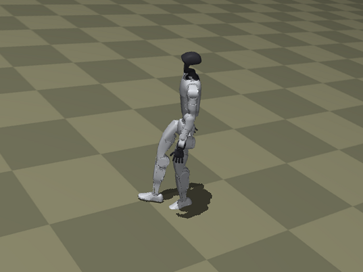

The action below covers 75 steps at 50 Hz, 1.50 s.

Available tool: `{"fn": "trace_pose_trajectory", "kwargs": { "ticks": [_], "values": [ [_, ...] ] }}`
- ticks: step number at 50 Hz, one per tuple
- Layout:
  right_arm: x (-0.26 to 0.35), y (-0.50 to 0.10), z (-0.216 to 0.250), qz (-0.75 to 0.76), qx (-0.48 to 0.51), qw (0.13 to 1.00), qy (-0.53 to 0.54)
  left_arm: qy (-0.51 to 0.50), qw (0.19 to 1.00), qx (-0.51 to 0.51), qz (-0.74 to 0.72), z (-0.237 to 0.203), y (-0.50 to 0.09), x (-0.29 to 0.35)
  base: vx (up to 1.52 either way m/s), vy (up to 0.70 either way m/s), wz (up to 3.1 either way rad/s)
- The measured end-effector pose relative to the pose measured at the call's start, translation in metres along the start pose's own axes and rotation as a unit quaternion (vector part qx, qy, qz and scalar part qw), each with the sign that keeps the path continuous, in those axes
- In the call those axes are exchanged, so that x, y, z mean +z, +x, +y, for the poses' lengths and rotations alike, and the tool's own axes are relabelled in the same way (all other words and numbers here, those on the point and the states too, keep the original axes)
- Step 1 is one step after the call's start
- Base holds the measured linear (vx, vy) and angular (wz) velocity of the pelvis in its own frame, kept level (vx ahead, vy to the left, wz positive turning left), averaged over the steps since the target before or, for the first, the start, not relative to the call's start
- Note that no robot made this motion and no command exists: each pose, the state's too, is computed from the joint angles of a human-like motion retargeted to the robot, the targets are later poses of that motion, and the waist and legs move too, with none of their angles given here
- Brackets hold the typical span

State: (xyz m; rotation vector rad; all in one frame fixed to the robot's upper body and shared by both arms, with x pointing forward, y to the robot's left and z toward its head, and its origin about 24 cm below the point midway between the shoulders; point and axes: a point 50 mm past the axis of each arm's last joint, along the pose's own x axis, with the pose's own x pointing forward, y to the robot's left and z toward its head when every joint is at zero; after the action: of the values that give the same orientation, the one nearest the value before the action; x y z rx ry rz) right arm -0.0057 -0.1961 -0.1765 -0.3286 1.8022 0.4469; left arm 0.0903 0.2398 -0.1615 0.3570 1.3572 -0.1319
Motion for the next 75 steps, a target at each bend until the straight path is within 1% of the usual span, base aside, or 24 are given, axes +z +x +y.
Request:
{"fn": "trace_pose_trajectory", "kwargs": {
  "ticks": [3, 6, 9, 12, 15, 20, 25, 28, 33, 37, 40, 45, 50, 53, 56, 59, 62, 69, 75],
  "values": [
    [-0.009, 0.003, 0.014, 0.019, 0.03, 0.999, -0.016, -0.005, 1.0, 0.008, -0.01, 0.007, -0.001, 0.006, 0.23, -0.22, 0.47],
    [-0.013, 0.005, 0.02, 0.033, 0.051, 0.997, -0.049, 0.016, 1.0, 0.018, -0.01, 0.011, -0.001, 0.01, 0.19, -0.19, 0.57],
    [-0.013, 0.004, 0.015, 0.039, 0.046, 0.995, -0.078, 0.047, 0.999, 0.018, -0.007, 0.012, -0.001, 0.016, 0.14, -0.15, 0.4],
    [-0.006, 0.0, 0.001, 0.032, 0.021, 0.995, -0.092, 0.074, 0.997, 0.01, -0.012, 0.009, -0.001, 0.023, 0.11, -0.18, -0.01],
    [0.009, -0.007, -0.019, 0.005, -0.019, 0.996, -0.085, 0.087, 0.996, -0.005, -0.027, 0.005, -0.001, 0.026, 0.11, -0.14, 0.11],
    [0.039, -0.021, -0.046, -0.064, -0.081, 0.994, -0.031, 0.093, 0.995, -0.034, -0.002, -0.006, 0.0, 0.008, 0.08, -0.02, 0.13],
    [0.071, -0.033, -0.054, -0.153, -0.092, 0.984, 0.017, 0.105, 0.991, -0.05, 0.059, -0.009, 0.0, -0.017, 0.01, 0.06, 0.01],
    [0.083, -0.038, -0.054, -0.185, -0.082, 0.979, 0.01, 0.097, 0.99, -0.053, 0.083, -0.011, -0.001, -0.028, -0.02, 0.16, -0.01],
    [0.088, -0.04, -0.05, -0.185, -0.084, 0.978, -0.036, 0.076, 0.991, -0.059, 0.094, -0.012, -0.002, -0.035, -0.07, 0.2, 0.19],
    [0.079, -0.033, -0.044, -0.163, -0.089, 0.98, -0.07, 0.063, 0.994, -0.043, 0.084, -0.006, -0.002, -0.033, -0.06, 0.16, 0.14],
    [0.062, -0.023, -0.035, -0.127, -0.079, 0.985, -0.08, 0.053, 0.995, -0.031, 0.079, 0.001, -0.003, -0.033, -0.01, 0.09, 0.28],
    [0.015, -0.004, -0.012, -0.035, -0.048, 0.997, -0.048, 0.04, 0.994, -0.01, 0.097, 0.02, -0.007, -0.04, 0.12, -0.08, 0.21],
    [-0.011, -0.001, -0.001, 0.043, -0.008, 0.998, -0.048, -0.023, 0.99, 0.076, 0.119, 0.045, -0.012, -0.042, 0.05, -0.15, 0.05],
    [-0.009, -0.001, -0.004, 0.036, 0.0, 0.997, -0.07, -0.062, 0.99, 0.065, 0.113, 0.052, -0.013, -0.036, 0.08, -0.13, 0.24],
    [-0.002, -0.003, -0.011, 0.014, -0.021, 0.996, -0.085, -0.071, 0.992, 0.057, 0.091, 0.061, -0.014, -0.025, 0.08, -0.15, -0.06],
    [0.005, -0.005, -0.017, 0.0, -0.046, 0.996, -0.079, -0.072, 0.992, 0.079, 0.064, 0.072, -0.015, -0.012, 0.12, -0.19, -0.22],
    [0.014, -0.008, -0.02, -0.015, -0.047, 0.996, -0.068, -0.074, 0.991, 0.103, 0.041, 0.079, -0.016, 0.002, 0.13, -0.2, 0.0],
    [0.02, -0.011, -0.029, -0.032, -0.056, 0.997, -0.051, -0.04, 0.995, 0.091, -0.011, 0.067, -0.013, 0.027, 0.23, -0.16, 0.02],
    [0.015, -0.011, -0.03, -0.017, -0.057, 0.998, -0.025, 0.006, 0.996, 0.091, 0.006, 0.049, -0.009, 0.007, 0.29, -0.15, 0.07]
  ]
}}
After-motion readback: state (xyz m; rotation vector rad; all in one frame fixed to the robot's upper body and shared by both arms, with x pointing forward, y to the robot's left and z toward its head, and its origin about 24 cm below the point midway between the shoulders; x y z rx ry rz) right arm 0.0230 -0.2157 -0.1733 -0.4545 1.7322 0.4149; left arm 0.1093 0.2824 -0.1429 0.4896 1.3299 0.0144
